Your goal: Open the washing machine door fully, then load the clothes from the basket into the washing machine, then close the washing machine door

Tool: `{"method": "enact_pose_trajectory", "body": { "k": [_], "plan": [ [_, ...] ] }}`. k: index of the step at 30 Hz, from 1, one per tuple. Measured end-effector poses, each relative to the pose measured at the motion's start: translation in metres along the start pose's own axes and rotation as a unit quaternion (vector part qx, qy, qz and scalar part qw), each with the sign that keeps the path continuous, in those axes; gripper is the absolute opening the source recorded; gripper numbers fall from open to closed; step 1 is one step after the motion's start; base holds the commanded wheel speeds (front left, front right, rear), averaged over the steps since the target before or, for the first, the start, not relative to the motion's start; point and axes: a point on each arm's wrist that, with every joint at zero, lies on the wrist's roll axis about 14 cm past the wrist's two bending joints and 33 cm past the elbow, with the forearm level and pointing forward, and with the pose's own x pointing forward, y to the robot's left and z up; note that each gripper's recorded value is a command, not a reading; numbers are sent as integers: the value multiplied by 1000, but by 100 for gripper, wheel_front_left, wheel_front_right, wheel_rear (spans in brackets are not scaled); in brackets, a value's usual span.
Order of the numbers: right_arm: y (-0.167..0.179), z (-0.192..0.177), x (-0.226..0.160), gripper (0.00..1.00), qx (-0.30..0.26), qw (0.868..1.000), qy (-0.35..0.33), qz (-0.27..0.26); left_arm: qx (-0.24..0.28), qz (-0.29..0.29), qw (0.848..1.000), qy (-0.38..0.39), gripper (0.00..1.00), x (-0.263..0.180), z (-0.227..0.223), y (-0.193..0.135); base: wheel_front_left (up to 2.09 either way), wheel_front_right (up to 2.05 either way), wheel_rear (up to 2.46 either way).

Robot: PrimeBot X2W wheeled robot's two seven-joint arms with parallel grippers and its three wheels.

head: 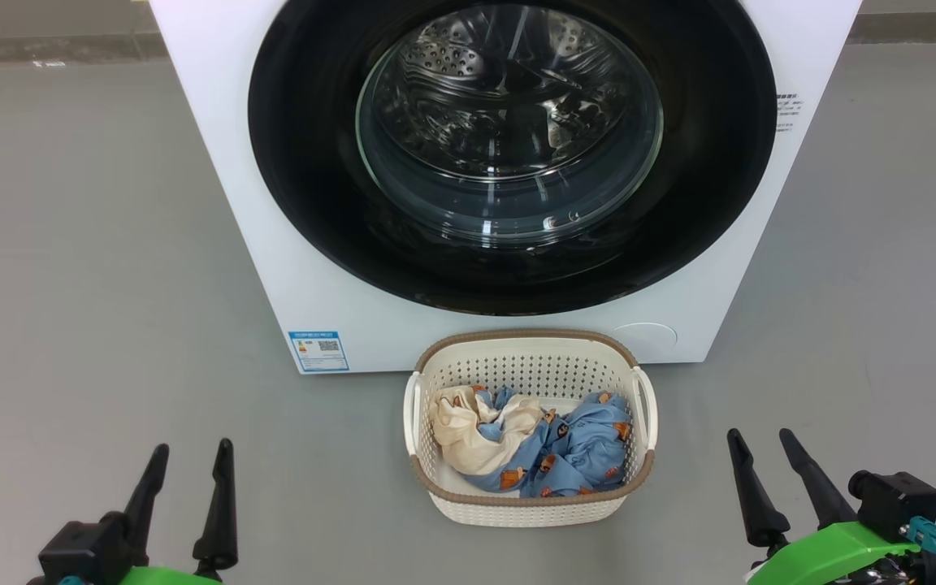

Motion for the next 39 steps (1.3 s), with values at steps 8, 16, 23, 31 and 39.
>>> {"method": "enact_pose_trajectory", "body": {
  "k": [8,16,23,31,39],
  "plan": [
    [-3,3,-1,100,-45,999,-7,0,36,-8,999,-6,100,1,1,-2,0,0,0],
    [-12,7,-3,100,-63,998,-14,-12,39,-1,999,0,100,0,-4,3,0,0,0],
    [-19,9,-3,100,-63,997,-18,-27,31,12,999,15,100,-1,-13,11,0,0,0],
    [-19,7,-4,100,-62,997,-17,-32,29,15,999,18,100,-1,-16,12,0,0,0],
    [-21,4,-6,100,-60,998,-12,-35,52,14,998,17,100,3,-14,13,16,16,-32]
  ]
}}
